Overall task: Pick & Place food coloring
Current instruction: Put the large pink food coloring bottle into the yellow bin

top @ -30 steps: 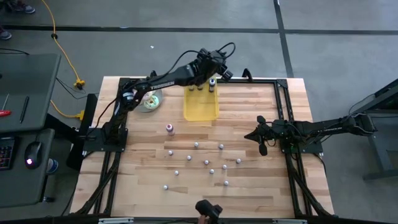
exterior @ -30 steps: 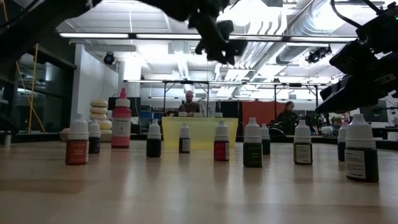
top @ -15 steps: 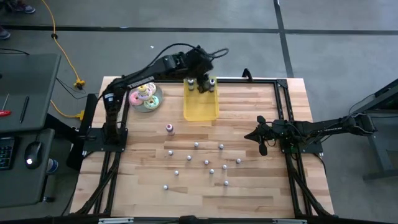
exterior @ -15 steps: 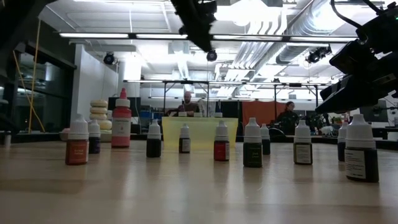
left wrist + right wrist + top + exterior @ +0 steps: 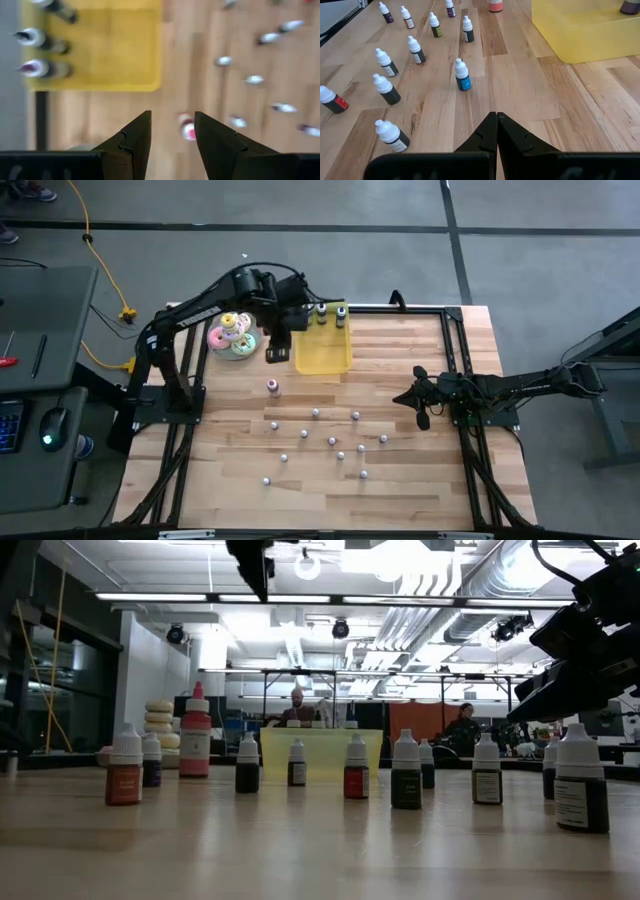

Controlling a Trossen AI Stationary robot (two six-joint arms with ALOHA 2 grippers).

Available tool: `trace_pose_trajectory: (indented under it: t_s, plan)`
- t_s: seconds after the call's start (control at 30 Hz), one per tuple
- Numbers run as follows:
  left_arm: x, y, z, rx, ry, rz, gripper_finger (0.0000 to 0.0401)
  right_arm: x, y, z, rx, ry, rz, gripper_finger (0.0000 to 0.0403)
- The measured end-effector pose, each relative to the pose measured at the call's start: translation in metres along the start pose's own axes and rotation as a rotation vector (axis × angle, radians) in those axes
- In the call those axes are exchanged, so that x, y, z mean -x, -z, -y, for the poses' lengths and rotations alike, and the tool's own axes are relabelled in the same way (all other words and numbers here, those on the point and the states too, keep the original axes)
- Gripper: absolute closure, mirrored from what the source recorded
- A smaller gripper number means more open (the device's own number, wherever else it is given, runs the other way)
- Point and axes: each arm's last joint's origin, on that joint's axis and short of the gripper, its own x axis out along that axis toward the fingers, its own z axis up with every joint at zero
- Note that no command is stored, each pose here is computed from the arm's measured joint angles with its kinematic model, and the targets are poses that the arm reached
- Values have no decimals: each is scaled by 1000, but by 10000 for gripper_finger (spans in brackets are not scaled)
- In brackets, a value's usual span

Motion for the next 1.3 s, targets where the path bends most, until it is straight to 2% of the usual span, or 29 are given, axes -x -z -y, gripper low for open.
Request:
trace_pose_trajectory:
  t_s: [0.07,0.13,0.3,0.43,0.53,0.63,0.8,0.93,1.3]
  plan:
    - [3,8,8,-16,77,0,257,0,0,0,0,0,-1,402]
    - [3,15,16,-32,108,-3,257,0,0,0,0,0,0,402]
    - [-9,44,30,-59,37,-58,257,0,0,0,0,0,0,402]
    - [-29,67,36,-72,29,-23,253,0,0,0,0,1,0,402]
    - [-49,82,39,-46,72,6,232,0,0,0,0,0,-1,402]
    - [-67,94,41,-30,96,18,194,0,0,0,0,0,-1,402]
    - [-86,102,42,-31,93,30,120,0,0,0,0,0,0,402]
    - [-97,107,42,-73,93,19,83,0,0,0,0,0,-1,402]
    - [-127,113,40,-88,48,53,77,0,0,0,0,0,0,402]
